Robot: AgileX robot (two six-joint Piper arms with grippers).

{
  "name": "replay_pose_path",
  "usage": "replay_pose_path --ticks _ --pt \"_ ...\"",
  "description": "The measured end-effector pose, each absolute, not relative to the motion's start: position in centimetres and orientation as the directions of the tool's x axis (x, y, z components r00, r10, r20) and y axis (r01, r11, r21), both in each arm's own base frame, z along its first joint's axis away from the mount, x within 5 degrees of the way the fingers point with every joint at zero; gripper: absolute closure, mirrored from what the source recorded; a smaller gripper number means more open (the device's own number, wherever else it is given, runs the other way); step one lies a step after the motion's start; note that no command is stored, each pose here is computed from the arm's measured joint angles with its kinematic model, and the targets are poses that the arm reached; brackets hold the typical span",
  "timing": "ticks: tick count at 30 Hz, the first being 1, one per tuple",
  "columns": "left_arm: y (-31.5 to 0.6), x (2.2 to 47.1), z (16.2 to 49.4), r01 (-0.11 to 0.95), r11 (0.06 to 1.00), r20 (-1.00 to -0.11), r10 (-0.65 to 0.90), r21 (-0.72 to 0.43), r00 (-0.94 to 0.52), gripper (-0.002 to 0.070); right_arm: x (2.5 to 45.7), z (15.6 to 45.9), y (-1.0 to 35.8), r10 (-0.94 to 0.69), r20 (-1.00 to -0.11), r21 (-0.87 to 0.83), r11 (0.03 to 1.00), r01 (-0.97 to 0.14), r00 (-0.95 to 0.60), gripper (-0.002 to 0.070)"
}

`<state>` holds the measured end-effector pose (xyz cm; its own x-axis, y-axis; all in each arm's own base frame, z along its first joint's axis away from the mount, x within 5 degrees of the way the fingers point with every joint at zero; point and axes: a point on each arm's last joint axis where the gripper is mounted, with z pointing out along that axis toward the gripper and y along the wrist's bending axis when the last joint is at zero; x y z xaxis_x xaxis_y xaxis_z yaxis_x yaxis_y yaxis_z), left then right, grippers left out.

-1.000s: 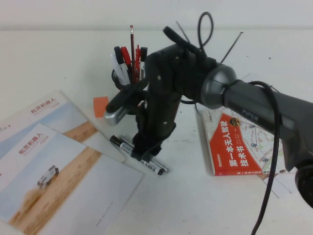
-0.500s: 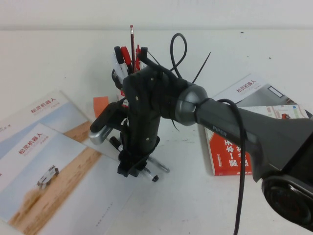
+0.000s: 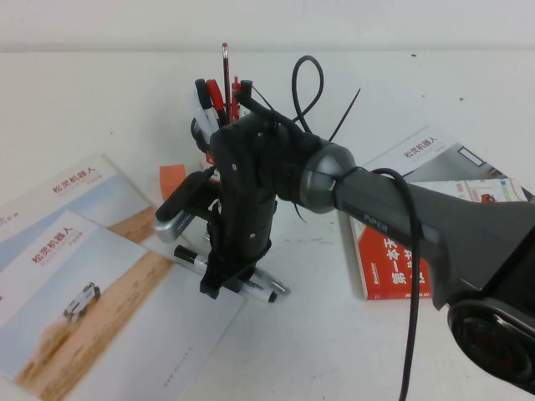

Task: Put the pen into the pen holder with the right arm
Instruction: Pick up the pen on the table, then place the pen onto the pen holder

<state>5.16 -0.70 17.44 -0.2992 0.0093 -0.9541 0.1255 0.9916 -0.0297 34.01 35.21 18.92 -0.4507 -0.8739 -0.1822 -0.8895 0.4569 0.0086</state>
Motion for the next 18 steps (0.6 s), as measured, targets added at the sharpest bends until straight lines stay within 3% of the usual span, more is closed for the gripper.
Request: replay_pose_path --ticks 5,12,18 --pt "-0.7 5.2 17.4 0.126 0.992 -0.954 0.009 -0.03 -0.299 0.0676 34.2 20.8 34.8 -0.823 -0.252 0.104 0.5 -0.86 -0.509 0.0558" --pt "-0.7 5.2 17.4 0.126 0.992 -0.954 0.009 -0.03 -0.299 0.0676 34.0 27.3 34.3 -0.669 -0.552 0.116 0.529 -0.841 -0.497 0.0559" --pt "-0.7 5.2 17.4 0.126 0.992 -0.954 0.009 -0.03 -0.299 0.0676 32.3 28.3 32.6 -0.436 -0.818 0.056 0.587 -0.807 -0.374 0.0559"
